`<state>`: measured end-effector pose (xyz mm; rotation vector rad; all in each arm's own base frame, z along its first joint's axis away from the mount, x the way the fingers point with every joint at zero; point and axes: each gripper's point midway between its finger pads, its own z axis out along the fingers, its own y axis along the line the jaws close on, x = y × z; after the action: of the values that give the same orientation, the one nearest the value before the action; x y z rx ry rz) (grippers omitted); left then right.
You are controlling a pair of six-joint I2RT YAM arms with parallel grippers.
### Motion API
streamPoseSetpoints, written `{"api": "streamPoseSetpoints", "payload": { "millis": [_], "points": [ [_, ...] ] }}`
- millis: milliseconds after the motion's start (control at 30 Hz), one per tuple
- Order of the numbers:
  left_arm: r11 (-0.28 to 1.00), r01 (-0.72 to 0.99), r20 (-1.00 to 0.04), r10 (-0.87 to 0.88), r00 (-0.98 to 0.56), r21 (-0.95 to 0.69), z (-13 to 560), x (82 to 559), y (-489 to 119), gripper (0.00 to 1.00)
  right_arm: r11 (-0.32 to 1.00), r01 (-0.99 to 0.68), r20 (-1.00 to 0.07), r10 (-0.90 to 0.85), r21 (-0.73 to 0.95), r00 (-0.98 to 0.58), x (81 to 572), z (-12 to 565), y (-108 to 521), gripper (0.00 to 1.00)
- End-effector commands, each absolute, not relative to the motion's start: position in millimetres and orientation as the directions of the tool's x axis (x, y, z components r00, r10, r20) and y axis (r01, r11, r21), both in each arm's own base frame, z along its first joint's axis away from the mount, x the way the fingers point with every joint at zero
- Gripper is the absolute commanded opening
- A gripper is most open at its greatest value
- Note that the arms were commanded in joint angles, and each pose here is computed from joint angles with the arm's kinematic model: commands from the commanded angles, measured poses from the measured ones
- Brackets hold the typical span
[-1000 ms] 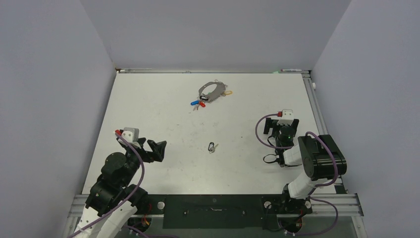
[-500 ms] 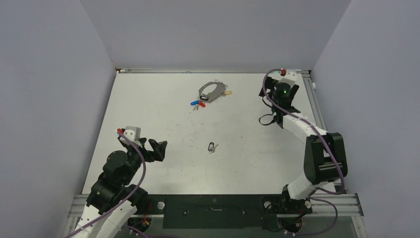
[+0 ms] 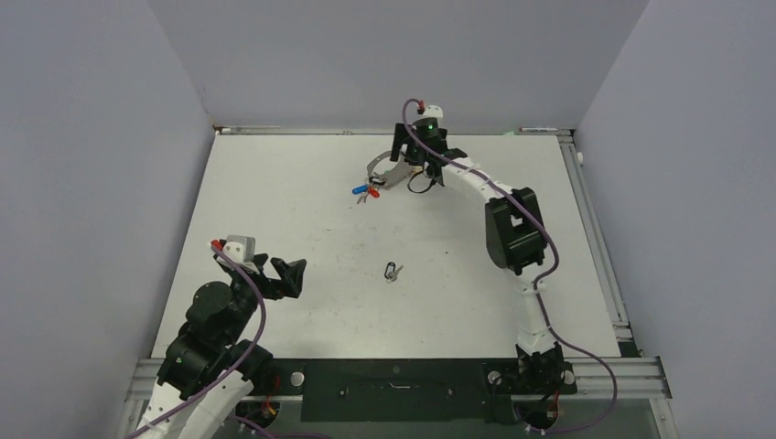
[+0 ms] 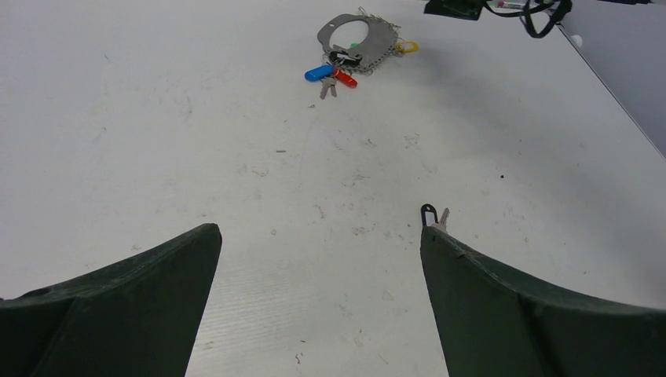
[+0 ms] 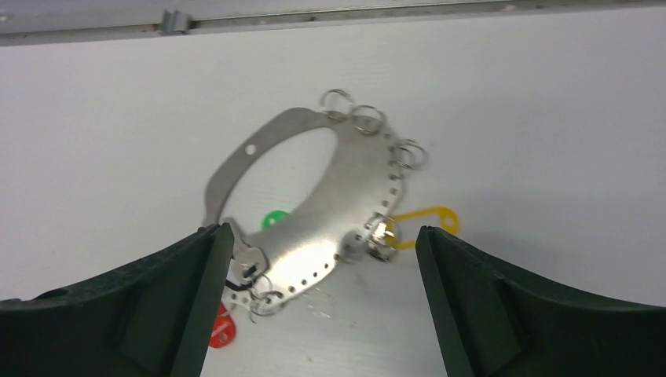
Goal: Put the keys on the keyring
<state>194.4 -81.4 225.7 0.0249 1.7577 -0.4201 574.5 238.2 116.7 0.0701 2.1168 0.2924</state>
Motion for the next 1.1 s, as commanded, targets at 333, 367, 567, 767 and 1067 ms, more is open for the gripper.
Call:
{"api": "streamPoseSetpoints", "payload": {
  "millis": [333,367,567,767,1067],
  "points": [
    [0.928,0.253,-0.956,-0.23,-0.182,-0.272,241,196,-81,0.96,0.867,-0.296,-0.8,0.175,0.402,-0.575,619,71,353,0.85],
    [0.928,0.254,-0.956,-0.23,-0.183,-0.272,241,196,-81,0.96,0.862,-0.308,-0.805,0.171,0.402,-0.569,620,70,356,0.85],
    [0.93,0.251,-0.956,-0.228,-0.186,-0.271,240,197,-81,0.96,0.855,-0.322,-0.804,0.167,0.406,-0.57,619,61,365,0.84],
    [0.931,0.246,-0.955,-0.225,-0.191,-0.269,239,198,-81,0.96,0.859,-0.335,-0.782,0.115,0.388,-0.612,603,51,370,0.84],
    [0.932,0.24,-0.954,-0.225,-0.197,-0.27,238,200,-81,0.96,0.909,-0.299,-0.66,-0.036,0.29,-0.75,548,15,338,0.84]
  ]
}}
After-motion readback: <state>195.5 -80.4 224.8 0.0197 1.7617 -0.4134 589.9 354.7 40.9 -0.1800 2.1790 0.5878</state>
